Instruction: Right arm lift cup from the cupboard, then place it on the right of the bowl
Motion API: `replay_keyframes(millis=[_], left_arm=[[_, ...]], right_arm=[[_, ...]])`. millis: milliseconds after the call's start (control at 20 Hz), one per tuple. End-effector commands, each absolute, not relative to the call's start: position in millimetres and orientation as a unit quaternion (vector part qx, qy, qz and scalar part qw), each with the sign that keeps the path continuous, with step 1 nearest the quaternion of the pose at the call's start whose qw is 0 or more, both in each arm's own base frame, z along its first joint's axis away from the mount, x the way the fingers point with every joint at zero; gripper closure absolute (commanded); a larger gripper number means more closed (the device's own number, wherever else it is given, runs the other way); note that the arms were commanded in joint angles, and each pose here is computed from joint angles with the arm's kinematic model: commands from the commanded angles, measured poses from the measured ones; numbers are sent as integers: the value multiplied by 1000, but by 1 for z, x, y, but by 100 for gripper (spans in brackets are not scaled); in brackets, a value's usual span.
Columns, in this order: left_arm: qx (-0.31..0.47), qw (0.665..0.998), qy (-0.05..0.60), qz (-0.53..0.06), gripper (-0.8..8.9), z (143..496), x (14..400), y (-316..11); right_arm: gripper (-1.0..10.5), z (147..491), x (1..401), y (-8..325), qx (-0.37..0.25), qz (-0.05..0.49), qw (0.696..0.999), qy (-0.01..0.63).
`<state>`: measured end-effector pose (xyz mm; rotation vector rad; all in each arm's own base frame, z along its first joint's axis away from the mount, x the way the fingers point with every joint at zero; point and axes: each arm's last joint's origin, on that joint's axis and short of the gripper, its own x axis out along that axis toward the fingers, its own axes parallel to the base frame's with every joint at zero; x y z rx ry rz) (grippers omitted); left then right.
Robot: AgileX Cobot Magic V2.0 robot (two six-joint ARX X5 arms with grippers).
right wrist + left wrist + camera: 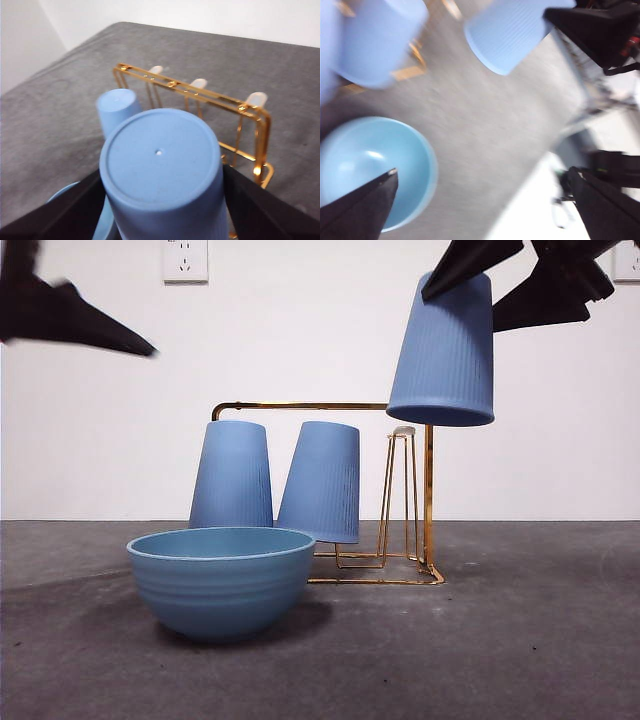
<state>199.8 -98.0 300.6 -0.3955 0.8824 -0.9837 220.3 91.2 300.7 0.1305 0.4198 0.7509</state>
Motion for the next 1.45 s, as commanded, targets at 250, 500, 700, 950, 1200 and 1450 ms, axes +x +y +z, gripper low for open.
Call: replay_keyframes(millis=[250,500,700,950,1200,1450], left_arm=[[-259,708,456,-474,192,278,235,-118],[-310,660,497,-471,193,253,258,-128],[-334,632,510,-478,197,242,269,-135],[-359,616,509,-482,198,239,278,-144],[-374,592,521,-487,198,226,286,-161],[-386,572,517,-506,244,221,291,-177]], right_arm=[[632,276,202,87,116,366,899,211],[632,257,189,83,216,372,889,156],[632,235,180,82,284,370,877,120],[632,219,170,85,321,348,875,101],[632,217,164,96,324,338,878,97],[632,213,162,105,325,326,881,106]])
